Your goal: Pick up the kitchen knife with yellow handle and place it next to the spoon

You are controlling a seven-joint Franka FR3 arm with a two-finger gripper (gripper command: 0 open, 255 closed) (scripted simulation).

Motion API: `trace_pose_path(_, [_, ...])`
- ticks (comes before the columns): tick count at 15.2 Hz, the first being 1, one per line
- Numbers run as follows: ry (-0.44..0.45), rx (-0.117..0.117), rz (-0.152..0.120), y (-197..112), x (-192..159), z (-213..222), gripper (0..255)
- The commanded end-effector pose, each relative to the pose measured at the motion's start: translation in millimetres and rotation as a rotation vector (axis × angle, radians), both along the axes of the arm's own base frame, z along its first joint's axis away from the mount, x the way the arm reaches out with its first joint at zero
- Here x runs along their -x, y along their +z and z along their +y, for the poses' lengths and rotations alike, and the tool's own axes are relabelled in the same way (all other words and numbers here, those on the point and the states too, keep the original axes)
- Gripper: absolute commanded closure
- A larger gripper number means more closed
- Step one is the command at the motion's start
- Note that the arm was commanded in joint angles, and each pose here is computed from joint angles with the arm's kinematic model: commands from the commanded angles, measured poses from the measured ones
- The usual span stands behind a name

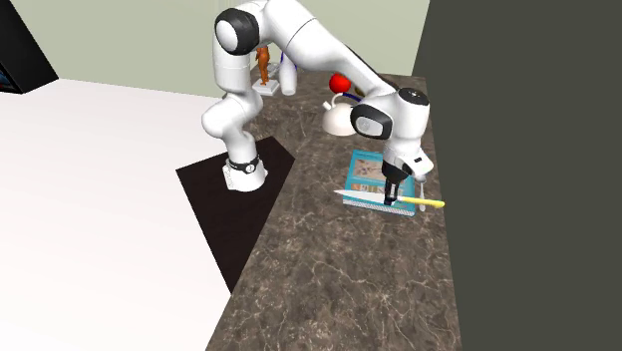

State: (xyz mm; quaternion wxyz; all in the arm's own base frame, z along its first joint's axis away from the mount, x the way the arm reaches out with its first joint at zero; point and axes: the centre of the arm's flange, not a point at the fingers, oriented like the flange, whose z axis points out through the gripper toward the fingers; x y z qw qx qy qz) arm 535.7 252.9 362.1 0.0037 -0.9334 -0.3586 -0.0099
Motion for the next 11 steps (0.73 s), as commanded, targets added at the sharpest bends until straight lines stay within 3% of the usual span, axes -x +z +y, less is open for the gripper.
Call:
trace_pose_path(1, [-0.001,0.000,0.000,0.9,-8.9,33.8,255])
trace_pose_path(11, [-0.001,0.000,0.000,-52.0,-8.9,33.8,255])
